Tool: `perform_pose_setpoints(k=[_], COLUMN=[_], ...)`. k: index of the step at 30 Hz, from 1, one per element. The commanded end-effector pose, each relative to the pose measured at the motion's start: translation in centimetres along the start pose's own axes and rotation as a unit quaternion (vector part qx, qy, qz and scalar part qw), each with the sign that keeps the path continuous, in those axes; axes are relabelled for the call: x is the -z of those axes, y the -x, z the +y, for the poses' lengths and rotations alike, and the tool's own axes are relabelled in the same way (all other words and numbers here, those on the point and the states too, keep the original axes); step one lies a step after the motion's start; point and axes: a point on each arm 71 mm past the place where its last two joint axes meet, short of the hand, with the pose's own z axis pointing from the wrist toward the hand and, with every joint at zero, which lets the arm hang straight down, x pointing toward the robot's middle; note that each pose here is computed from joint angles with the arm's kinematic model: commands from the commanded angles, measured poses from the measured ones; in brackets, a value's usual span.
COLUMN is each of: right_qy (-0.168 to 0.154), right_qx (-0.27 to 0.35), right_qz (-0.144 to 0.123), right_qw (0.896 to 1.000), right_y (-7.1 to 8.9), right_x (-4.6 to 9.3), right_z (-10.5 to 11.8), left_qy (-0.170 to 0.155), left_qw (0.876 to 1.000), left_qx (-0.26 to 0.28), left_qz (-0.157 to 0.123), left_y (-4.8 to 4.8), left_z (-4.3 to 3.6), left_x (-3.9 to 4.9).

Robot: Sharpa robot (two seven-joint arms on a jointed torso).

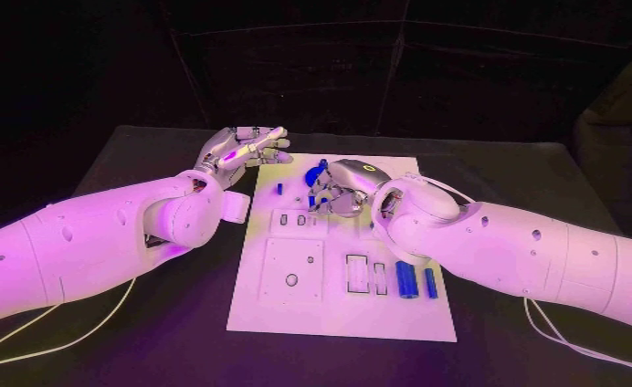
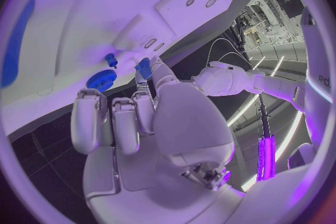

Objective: Assemble the parts on the task board

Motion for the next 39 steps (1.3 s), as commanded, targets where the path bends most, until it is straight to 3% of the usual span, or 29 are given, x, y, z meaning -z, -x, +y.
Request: perform_pose_setpoints(k=[1,11,39], right_qy=[-0.005,-0.002,-0.007], right_qx=[0.032,0.043,0.070], right_qz=[0.015,0.025,0.067], right_qw=[0.999,0.999,0.995], right_y=[-0.5,-1.5,-2.4], right_x=[-0.1,-0.4,-0.2], right_z=[0.2,0.7,0.3], left_qy=[-0.007,-0.008,-0.005], left_qw=[1.000,1.000,1.000], left_qx=[0.004,0.006,0.006], left_qz=[0.006,0.007,0.007], left_y=[-0.11,-0.08,-0.07], left_z=[-0.19,-0.15,-0.06], left_x=[-0.10,-0.21,-0.31])
